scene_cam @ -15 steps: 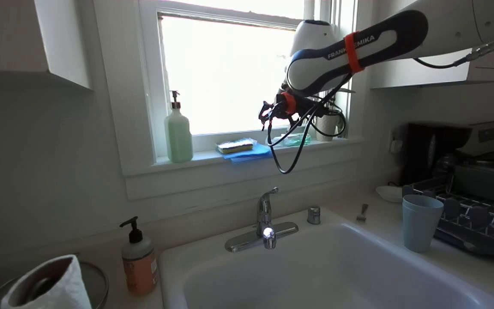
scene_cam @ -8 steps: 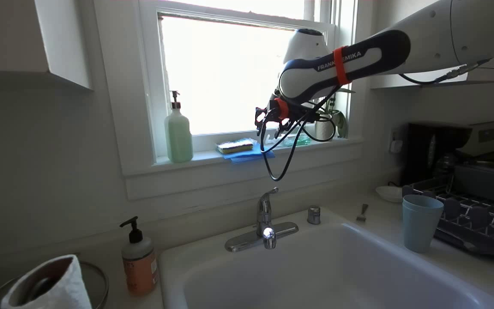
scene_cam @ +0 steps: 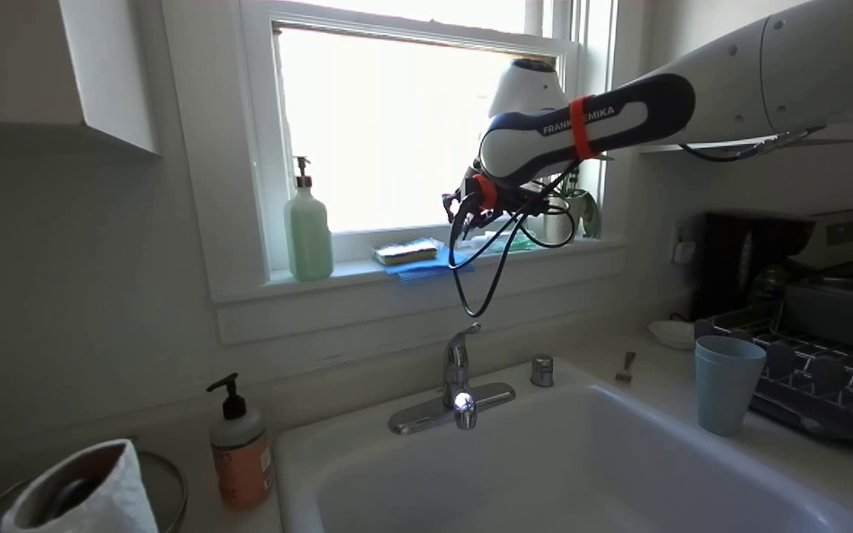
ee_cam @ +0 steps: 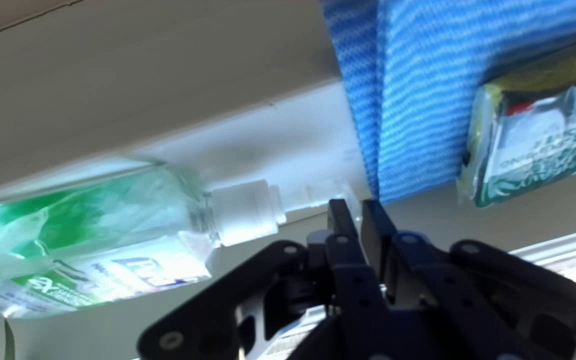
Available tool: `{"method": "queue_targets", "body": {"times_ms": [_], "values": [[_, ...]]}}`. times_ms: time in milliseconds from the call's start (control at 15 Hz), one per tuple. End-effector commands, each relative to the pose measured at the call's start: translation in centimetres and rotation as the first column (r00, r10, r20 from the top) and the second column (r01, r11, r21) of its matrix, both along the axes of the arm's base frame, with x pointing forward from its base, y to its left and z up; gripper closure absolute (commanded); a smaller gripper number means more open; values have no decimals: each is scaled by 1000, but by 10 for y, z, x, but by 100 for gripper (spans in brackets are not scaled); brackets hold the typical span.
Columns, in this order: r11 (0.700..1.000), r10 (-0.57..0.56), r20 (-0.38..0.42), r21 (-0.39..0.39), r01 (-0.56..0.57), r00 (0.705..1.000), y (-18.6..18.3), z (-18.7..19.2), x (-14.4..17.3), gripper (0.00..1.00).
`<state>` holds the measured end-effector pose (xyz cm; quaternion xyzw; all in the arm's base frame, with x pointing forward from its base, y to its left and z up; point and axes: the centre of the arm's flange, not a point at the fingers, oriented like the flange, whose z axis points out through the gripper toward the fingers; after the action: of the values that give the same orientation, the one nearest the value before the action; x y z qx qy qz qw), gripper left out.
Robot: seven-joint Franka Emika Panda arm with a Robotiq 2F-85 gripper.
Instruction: Put the bottle on the window seal upright
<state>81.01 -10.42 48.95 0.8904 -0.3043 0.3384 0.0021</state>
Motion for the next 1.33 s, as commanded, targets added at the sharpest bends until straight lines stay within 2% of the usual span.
{"method": "queue_targets", "body": {"times_ms": [0, 67, 200, 733, 800, 867, 933, 1000, 1267], "values": [[1000, 14, 12, 5, -14, 1000, -5, 8, 20, 69], [1000, 13, 12, 1, -13, 1000, -5, 9, 20, 69], [1000, 12, 11, -9, -12, 1000, -4, 11, 18, 60], [999, 37, -31, -13, -37, 999, 3, 10, 14, 5], [999, 42, -36, -10, -42, 999, 4, 9, 14, 12], [999, 45, -39, -8, -45, 998, 5, 9, 14, 32], [999, 48, -42, -7, -49, 998, 5, 9, 14, 37], [999, 51, -42, -7, -51, 998, 7, 9, 13, 39], [998, 61, -44, -9, -61, 997, 10, 9, 13, 67]]}}
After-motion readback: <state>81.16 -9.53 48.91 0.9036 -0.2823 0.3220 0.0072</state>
